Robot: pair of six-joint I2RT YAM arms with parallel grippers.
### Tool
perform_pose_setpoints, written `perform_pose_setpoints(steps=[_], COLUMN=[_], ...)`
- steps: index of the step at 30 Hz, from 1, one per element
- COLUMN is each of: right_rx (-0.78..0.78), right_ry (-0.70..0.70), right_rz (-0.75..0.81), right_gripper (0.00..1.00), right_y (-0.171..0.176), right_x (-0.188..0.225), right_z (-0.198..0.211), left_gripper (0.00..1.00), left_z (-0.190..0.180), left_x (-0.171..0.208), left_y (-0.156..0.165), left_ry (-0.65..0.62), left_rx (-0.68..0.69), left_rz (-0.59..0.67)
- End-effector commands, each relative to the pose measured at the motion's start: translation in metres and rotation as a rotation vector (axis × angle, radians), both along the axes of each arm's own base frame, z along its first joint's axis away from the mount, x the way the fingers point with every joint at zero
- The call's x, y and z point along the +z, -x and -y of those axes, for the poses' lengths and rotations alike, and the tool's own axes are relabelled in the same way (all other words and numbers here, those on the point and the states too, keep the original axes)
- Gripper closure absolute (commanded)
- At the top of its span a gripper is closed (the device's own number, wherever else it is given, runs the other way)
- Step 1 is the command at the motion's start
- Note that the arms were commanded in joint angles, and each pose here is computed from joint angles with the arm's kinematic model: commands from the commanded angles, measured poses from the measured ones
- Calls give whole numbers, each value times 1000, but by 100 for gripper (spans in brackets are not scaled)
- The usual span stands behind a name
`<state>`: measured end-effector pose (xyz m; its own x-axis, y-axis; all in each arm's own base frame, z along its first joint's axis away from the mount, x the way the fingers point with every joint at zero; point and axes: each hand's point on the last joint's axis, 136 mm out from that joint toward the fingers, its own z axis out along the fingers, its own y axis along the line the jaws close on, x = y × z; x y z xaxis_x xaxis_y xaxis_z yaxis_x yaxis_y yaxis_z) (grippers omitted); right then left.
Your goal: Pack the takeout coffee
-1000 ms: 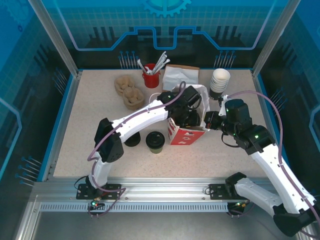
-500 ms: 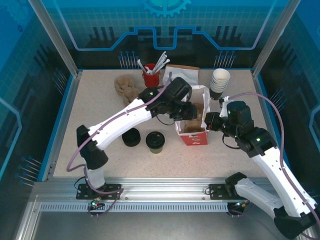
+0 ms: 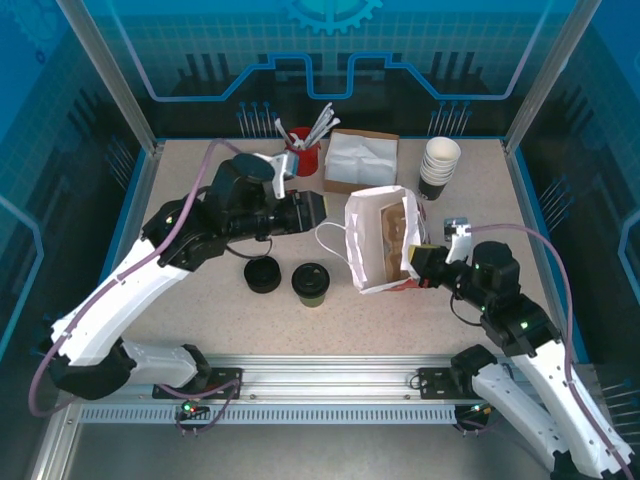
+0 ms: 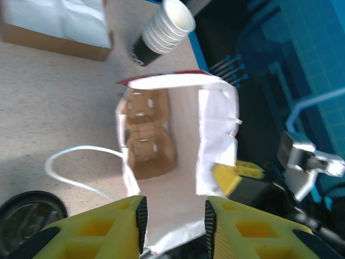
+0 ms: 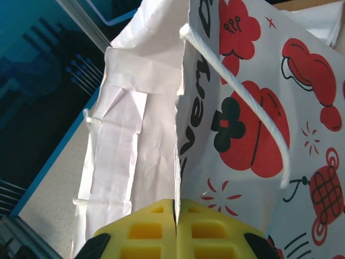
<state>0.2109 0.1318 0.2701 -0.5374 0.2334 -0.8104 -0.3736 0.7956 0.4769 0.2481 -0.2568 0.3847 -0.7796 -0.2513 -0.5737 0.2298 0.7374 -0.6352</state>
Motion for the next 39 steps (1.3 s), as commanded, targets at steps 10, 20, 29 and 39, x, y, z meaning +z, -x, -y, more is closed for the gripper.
perform_pose_setpoints(steps=[10,20,29,39], right_rx=[135,1,-242,-247], right_ry=[-25,-15,-104,-254], right_rz=[207,53,-236,-485], right_gripper=[100,100,100,100], right_y=[28,5,-23,-60], right_x=[21,17,18,5], right_z=[-7,4,28,20], left_gripper=[64,64,63,62], left_z=[-30,-32,-36,-41], left_x=[-31,-42,-57,-65], left_y=[-16,-23,-25,-23], left_ry=[-43,-55,-62,-60], left_rx=[103,118,146,165], left_rz=[-5,-33,-78,-100])
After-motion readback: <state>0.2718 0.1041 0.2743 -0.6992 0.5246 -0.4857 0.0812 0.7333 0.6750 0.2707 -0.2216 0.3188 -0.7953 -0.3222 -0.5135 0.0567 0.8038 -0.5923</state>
